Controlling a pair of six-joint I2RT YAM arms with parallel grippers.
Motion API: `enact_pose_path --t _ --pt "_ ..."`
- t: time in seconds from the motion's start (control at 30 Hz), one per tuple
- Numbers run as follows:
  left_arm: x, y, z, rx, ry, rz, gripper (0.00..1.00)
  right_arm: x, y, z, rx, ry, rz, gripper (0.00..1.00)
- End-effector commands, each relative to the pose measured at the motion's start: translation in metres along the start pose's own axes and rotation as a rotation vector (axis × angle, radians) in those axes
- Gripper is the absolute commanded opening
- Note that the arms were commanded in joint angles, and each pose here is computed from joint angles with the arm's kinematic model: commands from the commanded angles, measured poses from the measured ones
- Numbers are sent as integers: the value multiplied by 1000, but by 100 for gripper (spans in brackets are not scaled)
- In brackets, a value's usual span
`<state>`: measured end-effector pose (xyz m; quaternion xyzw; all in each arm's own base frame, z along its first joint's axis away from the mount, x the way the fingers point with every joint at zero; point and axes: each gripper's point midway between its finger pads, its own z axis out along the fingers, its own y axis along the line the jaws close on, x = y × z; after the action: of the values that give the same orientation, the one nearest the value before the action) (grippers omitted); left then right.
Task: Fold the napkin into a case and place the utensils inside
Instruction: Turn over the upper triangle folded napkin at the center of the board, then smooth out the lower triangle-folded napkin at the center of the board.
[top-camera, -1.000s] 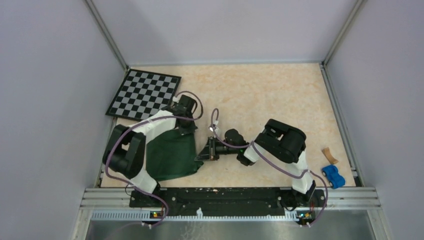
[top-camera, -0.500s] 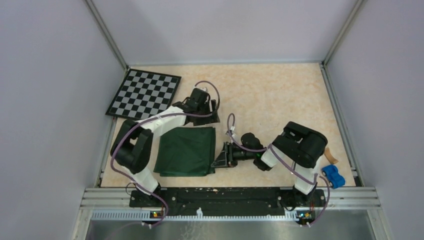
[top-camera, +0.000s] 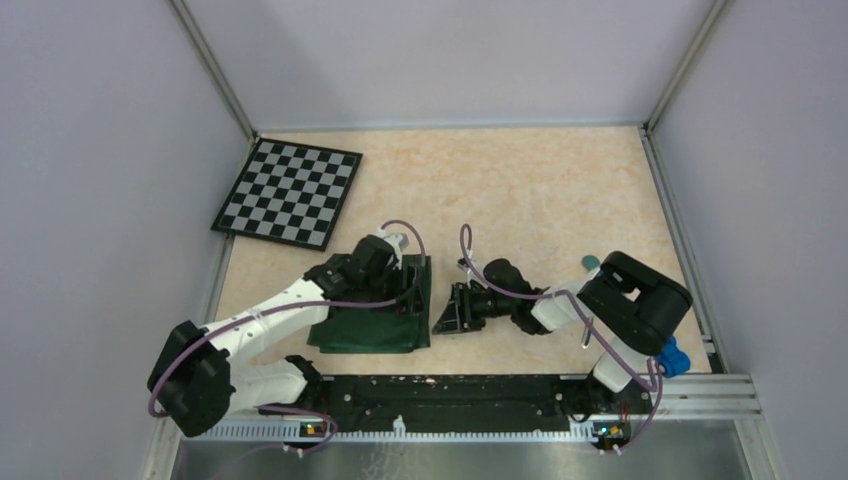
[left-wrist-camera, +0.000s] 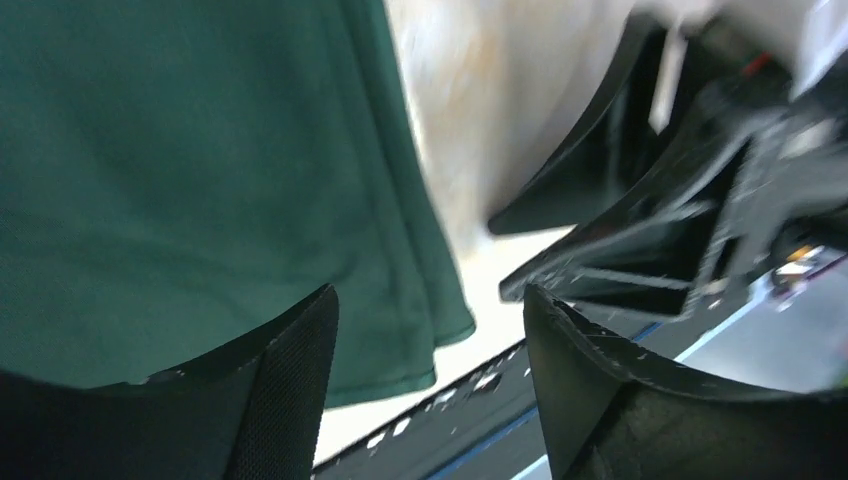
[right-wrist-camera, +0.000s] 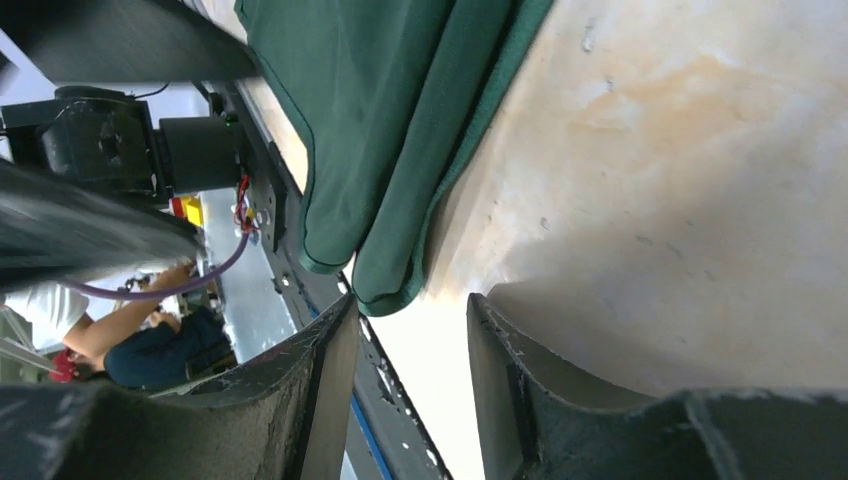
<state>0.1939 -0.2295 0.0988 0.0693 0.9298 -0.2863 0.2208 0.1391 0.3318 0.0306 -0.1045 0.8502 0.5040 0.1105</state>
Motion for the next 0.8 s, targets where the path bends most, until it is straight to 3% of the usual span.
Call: enact_pose_path --t 0.0,0.23,0.53,0.77 --pt "33 6 1 -68 49 2 70 -2 12 12 -14 17 -50 43" --pt "54 15 12 -226 89 93 59 11 12 24 -15 41 -29 39" --pt "77 13 26 -256 142 130 47 13 11 29 -21 52 -24 30" --pt "78 9 30 -278 142 147 21 20 14 36 -34 89 -28 18"
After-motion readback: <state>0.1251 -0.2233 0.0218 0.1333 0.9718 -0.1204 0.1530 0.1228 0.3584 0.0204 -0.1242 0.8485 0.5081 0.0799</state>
